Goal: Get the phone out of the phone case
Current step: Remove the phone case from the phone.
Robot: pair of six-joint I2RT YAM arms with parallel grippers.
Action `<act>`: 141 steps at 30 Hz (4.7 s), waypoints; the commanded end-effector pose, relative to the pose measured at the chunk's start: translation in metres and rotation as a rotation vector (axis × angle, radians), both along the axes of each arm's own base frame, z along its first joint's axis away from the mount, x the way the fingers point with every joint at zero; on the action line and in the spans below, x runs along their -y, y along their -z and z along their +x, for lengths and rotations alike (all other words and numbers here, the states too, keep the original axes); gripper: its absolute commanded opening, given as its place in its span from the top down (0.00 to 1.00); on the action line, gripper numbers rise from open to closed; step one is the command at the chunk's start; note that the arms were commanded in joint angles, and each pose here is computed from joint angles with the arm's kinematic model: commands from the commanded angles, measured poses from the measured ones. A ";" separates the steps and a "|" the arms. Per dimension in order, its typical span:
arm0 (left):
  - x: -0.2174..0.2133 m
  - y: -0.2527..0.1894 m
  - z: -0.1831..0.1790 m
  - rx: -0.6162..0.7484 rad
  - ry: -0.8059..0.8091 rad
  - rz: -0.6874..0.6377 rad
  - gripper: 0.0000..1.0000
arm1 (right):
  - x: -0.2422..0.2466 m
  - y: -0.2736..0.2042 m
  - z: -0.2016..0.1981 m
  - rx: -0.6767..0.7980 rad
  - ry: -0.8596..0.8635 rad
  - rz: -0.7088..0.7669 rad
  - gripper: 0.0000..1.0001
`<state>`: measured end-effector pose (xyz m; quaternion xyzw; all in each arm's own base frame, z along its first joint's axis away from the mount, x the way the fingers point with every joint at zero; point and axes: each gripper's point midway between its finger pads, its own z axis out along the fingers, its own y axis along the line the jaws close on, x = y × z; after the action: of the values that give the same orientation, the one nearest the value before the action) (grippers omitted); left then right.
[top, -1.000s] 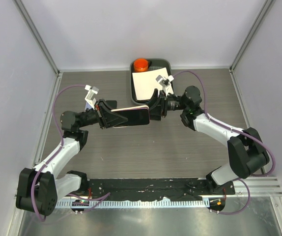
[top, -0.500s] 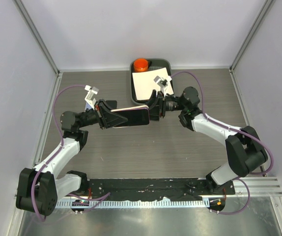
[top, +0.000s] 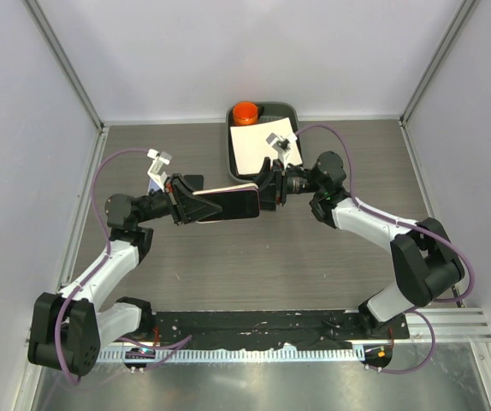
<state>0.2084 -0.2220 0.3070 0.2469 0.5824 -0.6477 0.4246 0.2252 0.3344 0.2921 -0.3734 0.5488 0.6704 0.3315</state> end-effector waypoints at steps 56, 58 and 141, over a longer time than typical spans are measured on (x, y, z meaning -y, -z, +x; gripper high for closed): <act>-0.015 -0.016 0.034 0.113 -0.204 -0.038 0.33 | 0.005 0.004 0.022 -0.084 0.065 -0.039 0.99; -0.015 -0.021 0.032 0.142 -0.191 -0.032 0.17 | 0.003 0.010 0.026 -0.113 0.069 -0.066 0.99; 0.014 0.127 0.046 0.645 -0.062 0.930 0.07 | -0.031 0.083 0.026 -0.417 -0.144 -0.324 0.99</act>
<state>0.2479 -0.2290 0.1722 0.5791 0.6664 -0.2018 0.4241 0.2514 0.3614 0.1758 -0.2771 0.7140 0.6384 0.0764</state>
